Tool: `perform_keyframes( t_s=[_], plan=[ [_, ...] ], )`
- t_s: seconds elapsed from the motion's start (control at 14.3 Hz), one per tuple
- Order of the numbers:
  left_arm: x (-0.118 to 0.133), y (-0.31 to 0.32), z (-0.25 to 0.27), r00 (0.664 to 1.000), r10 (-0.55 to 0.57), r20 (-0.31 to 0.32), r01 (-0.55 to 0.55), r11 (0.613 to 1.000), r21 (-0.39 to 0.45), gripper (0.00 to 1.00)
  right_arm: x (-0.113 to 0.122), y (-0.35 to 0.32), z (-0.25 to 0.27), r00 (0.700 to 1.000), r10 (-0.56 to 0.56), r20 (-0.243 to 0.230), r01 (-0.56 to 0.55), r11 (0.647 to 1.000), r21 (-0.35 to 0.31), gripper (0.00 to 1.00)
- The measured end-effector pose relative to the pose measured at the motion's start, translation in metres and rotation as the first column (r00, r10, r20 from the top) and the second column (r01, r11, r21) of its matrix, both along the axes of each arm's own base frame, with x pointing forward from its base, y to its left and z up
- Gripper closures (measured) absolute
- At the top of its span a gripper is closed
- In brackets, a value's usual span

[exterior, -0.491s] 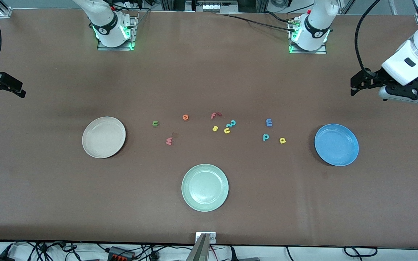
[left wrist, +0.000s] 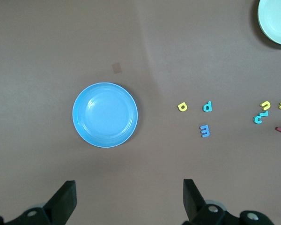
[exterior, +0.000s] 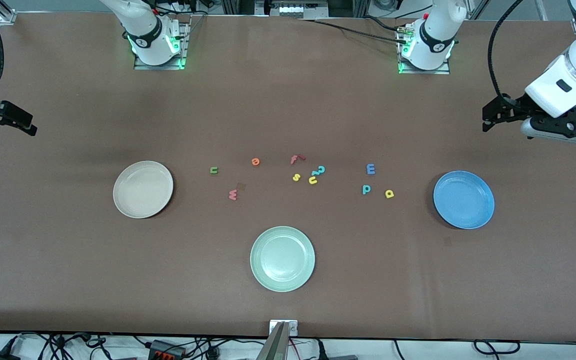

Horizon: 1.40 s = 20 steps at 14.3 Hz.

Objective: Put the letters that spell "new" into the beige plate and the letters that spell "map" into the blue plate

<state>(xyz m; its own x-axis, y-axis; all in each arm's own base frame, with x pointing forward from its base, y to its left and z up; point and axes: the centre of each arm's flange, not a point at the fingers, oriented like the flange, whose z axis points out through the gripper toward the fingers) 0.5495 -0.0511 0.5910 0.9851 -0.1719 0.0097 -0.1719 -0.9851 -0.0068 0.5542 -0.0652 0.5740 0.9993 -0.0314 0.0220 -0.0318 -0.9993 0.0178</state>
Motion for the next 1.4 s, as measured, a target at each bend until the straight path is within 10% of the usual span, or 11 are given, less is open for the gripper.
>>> perform_keyframes(
  t_s=[0.77,1.4],
  plan=[
    [0.0,-0.001,0.0,1.0,-0.001,0.0,0.001,1.0,0.0,0.0,0.003,0.0,-0.01,1.0,0.001,-0.021,-0.001,1.0,0.001,0.0],
    [0.0,-0.001,0.001,1.0,-0.003,0.001,0.003,1.0,0.0,0.0,0.052,0.137,-0.178,0.953,0.206,-0.223,-0.207,0.978,0.017,0.0]
  ],
)
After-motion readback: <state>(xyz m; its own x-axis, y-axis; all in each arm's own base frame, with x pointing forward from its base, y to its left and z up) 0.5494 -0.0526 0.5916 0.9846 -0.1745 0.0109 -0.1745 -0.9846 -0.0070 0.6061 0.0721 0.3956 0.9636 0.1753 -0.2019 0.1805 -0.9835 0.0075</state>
